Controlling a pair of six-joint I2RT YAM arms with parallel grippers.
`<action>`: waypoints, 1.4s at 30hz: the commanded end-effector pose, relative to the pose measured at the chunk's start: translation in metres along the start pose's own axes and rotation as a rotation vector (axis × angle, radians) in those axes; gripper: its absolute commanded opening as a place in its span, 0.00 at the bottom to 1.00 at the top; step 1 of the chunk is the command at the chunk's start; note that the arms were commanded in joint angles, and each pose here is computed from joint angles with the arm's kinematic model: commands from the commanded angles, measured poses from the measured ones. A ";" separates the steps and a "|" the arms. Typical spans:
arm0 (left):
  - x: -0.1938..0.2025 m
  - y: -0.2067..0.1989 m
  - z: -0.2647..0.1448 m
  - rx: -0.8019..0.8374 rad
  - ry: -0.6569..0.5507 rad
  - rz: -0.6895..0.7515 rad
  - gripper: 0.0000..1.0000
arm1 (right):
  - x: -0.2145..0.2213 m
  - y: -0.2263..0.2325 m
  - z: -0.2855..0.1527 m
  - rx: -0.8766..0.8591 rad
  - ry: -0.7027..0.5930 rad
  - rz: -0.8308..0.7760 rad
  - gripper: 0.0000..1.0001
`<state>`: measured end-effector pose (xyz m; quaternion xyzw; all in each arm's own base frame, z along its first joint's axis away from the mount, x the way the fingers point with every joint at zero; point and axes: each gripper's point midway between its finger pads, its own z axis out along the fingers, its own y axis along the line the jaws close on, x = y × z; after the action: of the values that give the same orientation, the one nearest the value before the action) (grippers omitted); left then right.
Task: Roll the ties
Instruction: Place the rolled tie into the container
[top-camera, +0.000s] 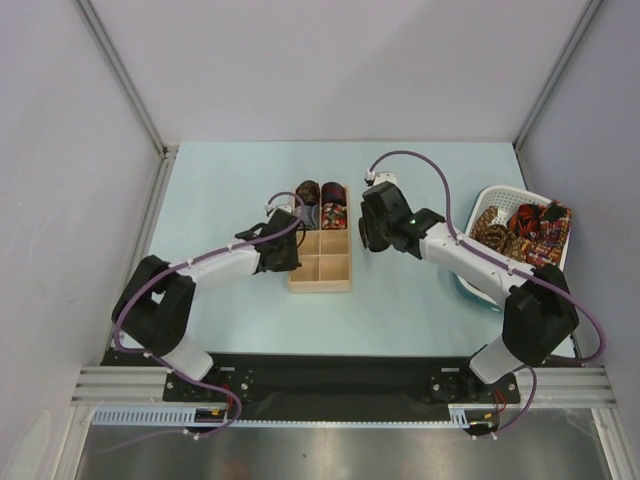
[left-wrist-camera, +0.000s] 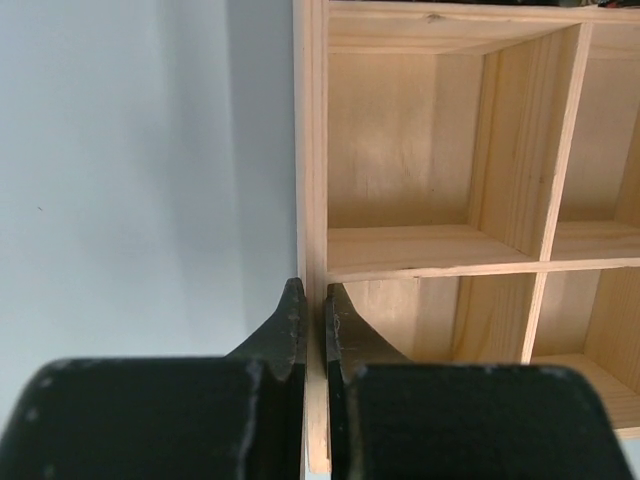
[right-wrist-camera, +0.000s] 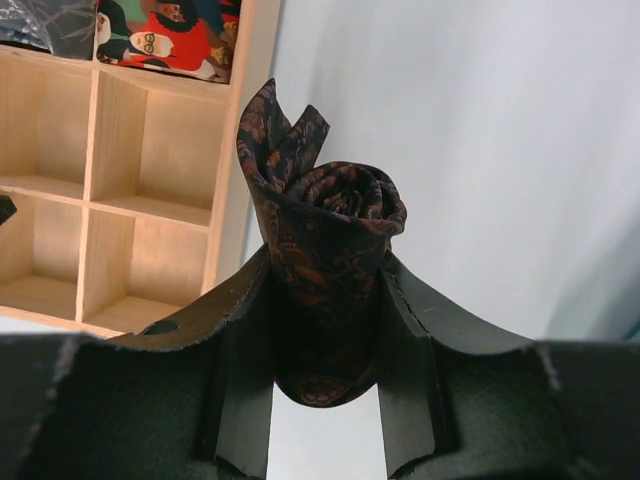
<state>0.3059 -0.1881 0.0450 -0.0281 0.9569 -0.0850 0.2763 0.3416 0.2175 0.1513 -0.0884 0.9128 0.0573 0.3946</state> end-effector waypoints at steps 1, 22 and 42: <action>-0.021 -0.030 -0.017 0.073 -0.120 -0.104 0.05 | 0.001 0.010 -0.001 -0.013 0.050 0.027 0.17; -0.031 -0.053 -0.059 0.187 -0.193 -0.057 0.52 | 0.014 0.044 0.034 0.035 0.129 -0.056 0.16; -0.020 -0.023 -0.039 0.117 -0.173 -0.022 0.49 | 0.012 0.070 0.050 0.037 0.152 -0.097 0.15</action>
<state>0.2966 -0.2126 0.1050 -0.0265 0.9209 -0.1519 0.3579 0.3521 0.2863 0.1068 -0.1336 0.9359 0.0105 0.3257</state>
